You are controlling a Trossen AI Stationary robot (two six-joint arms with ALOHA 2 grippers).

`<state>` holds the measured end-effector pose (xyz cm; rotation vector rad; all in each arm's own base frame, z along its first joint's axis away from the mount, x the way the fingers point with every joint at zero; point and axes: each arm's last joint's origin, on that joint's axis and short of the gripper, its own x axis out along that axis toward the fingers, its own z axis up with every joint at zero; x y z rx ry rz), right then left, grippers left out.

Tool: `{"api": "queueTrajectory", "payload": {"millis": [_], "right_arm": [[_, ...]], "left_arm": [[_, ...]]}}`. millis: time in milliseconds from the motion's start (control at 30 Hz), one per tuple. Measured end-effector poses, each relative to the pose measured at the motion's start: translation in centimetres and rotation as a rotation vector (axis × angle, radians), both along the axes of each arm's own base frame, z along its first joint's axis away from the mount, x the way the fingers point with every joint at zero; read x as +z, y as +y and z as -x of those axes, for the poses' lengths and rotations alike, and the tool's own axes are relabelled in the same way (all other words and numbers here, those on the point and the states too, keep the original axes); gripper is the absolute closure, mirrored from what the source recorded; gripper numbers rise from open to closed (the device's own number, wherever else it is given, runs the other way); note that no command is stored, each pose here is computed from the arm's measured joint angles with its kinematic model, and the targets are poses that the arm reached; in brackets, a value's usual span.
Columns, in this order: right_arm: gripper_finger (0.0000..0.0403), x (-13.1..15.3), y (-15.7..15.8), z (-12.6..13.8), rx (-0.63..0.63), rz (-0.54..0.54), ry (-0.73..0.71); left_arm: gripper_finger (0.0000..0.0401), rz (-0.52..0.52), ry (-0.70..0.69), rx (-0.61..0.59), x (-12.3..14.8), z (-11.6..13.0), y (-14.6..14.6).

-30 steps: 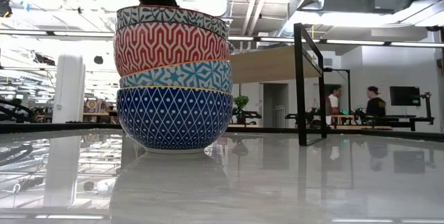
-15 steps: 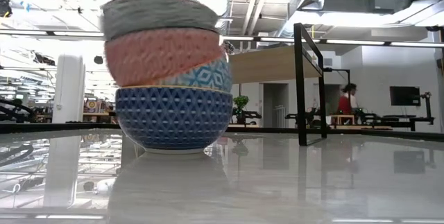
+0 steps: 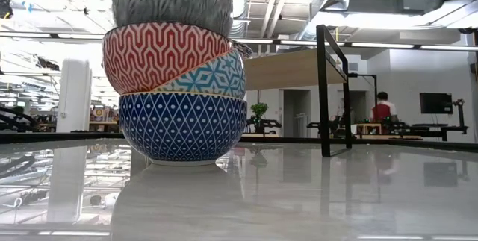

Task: Place and stack bowls onto a shelf
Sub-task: Put the red bowl to the right on the shelf

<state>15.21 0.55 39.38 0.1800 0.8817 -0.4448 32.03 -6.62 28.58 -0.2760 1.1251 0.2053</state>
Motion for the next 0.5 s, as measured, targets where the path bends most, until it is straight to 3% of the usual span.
{"api": "queueTrajectory", "payload": {"millis": [200,500], "right_arm": [[0.0272,-0.1,0.0,-0.2,0.0,0.001,0.008],[0.0272,-0.2,0.1,-0.6,-0.001,0.003,0.015]], "left_arm": [[0.04,0.112,-0.105,0.141,2.9,1.3,2.3],[0.0401,0.251,-0.419,0.46,7.2,2.1,7.4]]}}
